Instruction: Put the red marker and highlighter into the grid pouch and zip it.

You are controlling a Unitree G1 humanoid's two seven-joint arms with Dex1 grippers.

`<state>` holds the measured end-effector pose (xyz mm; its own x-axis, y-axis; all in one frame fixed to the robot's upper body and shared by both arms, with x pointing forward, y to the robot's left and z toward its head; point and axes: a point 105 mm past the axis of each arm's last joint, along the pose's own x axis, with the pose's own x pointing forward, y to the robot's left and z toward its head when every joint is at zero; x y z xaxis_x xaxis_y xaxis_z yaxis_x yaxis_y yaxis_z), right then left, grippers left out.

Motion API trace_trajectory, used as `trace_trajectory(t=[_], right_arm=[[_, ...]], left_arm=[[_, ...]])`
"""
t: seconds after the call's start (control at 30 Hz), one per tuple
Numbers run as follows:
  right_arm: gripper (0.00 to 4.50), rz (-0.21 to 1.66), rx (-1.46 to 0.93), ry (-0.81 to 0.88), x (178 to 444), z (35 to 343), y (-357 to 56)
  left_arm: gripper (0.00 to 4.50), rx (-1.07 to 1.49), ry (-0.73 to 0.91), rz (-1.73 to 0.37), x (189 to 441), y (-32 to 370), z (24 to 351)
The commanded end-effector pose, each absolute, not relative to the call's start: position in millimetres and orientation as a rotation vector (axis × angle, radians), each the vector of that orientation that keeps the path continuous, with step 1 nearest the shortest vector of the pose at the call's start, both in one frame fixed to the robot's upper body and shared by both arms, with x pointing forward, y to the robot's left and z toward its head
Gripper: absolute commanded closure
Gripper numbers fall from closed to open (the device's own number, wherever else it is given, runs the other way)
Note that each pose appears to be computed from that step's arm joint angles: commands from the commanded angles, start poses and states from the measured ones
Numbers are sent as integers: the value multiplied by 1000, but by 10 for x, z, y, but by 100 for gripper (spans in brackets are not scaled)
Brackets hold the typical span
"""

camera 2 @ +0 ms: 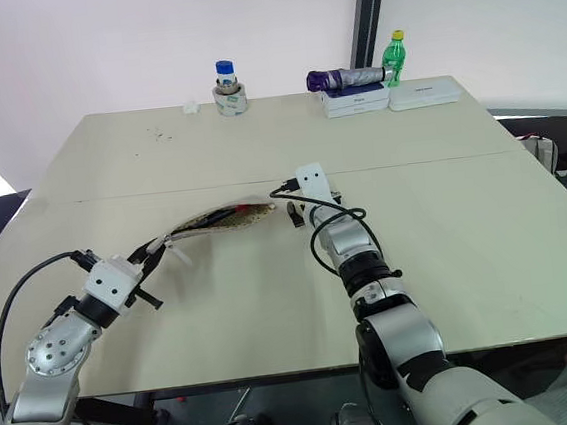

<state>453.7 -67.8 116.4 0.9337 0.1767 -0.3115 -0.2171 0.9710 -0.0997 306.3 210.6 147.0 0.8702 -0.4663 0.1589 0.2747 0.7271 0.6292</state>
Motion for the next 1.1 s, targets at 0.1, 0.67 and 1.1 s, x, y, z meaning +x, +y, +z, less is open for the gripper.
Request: trace_trajectory(t=[0.1, 0.67, 1.1], right_arm=[[155, 191, -107, 292, 4572, 1222, -677], [388, 188, -158, 230, 4509, 1381, -1079], [388, 544, -262, 351, 3376, 1416, -1515]], left_arm=[[450, 657, -375, -403, 3039, 2097, 1622], [450, 653, -382, -428, 3077, 2027, 1617], [450, 649, -373, -440, 3070, 2059, 1578]])
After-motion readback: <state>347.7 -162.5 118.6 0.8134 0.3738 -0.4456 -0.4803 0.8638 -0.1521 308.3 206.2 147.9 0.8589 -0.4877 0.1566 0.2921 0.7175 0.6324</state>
